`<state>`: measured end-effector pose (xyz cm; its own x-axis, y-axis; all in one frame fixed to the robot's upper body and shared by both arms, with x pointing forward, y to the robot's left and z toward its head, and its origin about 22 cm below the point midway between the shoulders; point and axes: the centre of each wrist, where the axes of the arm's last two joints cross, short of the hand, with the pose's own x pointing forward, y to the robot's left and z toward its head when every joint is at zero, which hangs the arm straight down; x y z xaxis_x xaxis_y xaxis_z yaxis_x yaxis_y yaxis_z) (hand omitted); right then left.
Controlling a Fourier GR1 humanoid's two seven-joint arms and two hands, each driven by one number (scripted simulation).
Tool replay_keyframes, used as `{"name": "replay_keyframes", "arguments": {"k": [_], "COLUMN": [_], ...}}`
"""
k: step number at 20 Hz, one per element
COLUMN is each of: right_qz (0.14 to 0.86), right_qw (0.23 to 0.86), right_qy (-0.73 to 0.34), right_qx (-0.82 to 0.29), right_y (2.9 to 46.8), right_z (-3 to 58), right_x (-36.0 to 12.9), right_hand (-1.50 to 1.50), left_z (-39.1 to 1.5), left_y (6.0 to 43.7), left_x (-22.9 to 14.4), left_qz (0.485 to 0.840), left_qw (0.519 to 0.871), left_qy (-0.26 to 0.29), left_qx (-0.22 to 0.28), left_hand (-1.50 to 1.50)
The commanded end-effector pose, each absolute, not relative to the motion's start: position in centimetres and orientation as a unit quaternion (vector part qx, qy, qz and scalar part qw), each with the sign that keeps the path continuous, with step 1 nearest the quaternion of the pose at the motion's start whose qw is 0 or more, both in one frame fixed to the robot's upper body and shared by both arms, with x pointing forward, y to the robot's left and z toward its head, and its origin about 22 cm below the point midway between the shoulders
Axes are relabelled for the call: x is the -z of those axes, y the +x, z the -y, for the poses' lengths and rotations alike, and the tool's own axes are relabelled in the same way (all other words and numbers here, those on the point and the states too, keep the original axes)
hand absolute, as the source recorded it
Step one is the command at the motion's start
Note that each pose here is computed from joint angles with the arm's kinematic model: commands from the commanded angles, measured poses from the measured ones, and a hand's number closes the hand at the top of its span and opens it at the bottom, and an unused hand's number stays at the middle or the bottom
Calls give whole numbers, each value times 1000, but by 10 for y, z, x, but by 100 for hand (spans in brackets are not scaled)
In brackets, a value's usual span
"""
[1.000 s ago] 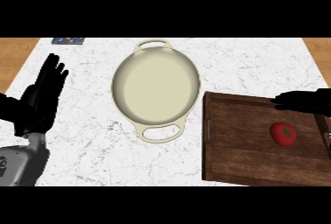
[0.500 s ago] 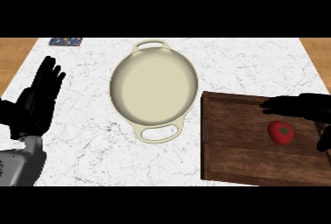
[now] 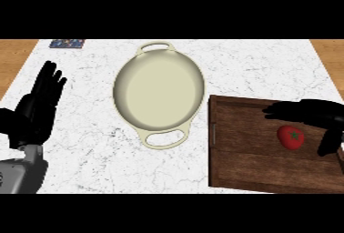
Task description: Pick the tomato from the tray and place it in the pot
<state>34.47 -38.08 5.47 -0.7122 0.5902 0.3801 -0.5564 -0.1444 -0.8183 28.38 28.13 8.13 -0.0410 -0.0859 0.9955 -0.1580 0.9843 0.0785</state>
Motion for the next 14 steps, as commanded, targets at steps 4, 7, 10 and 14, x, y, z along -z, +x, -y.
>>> {"name": "replay_keyframes", "arguments": {"k": [4, 7, 10, 14], "right_qz": [532, 529, 527, 520], "right_qw": [374, 379, 387, 322], "right_qy": [27, 11, 11, 31], "right_qx": [-759, -759, -756, -791], "right_y": [337, 348, 357, 353], "right_z": [380, 402, 388, 362], "right_x": [-34, -49, -29, -15], "right_hand": [-150, -150, -150, 150], "left_z": [-281, -276, -280, -271], "left_y": [287, 274, 290, 285], "left_x": [-70, -80, -84, -83], "left_qz": [722, 720, 725, 724], "left_qw": [685, 689, 683, 683], "left_qy": [95, 76, 83, 90], "left_qx": [-25, -32, -32, -29], "left_hand": [0, 0, 0, 0]}}
